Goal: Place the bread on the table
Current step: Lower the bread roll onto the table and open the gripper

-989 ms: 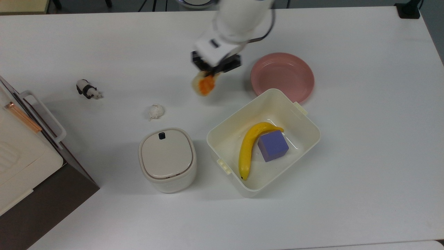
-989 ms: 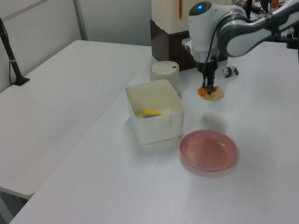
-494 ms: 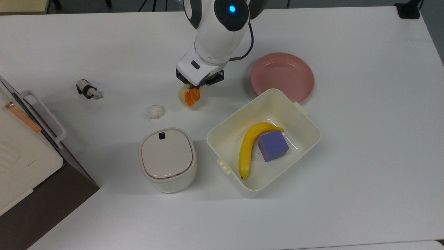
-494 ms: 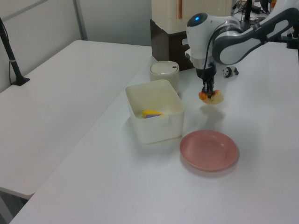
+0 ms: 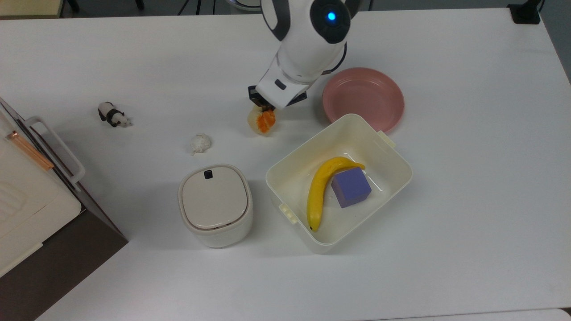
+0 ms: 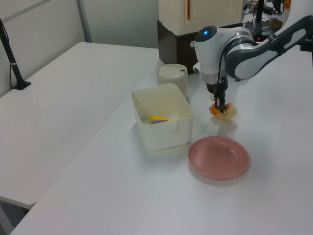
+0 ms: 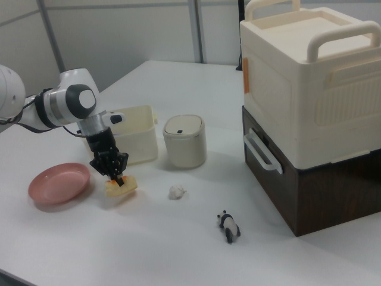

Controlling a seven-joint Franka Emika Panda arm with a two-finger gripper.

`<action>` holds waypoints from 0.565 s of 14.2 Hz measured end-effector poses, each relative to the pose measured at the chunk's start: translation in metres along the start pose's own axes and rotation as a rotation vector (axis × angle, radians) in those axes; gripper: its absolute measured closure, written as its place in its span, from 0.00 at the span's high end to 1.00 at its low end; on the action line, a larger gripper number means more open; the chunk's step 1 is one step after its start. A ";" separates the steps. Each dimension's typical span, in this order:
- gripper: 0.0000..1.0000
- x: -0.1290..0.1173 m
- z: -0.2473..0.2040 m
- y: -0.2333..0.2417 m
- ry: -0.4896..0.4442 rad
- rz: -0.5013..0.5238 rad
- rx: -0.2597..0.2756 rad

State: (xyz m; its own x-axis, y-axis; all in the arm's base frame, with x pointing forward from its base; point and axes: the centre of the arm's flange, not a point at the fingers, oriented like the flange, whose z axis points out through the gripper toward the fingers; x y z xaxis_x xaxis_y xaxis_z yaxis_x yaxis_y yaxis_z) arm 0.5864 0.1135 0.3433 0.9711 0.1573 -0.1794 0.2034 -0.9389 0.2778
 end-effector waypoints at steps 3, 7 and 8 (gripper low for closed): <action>0.25 -0.001 0.000 -0.004 -0.001 -0.003 -0.002; 0.74 -0.001 0.002 0.000 -0.005 0.004 -0.002; 0.81 -0.001 0.002 0.001 -0.005 0.005 -0.002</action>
State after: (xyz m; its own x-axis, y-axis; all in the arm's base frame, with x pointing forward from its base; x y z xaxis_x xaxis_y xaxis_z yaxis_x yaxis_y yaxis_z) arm 0.5854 0.1119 0.3414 0.9715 0.1514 -0.1825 0.1991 -0.9390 0.2804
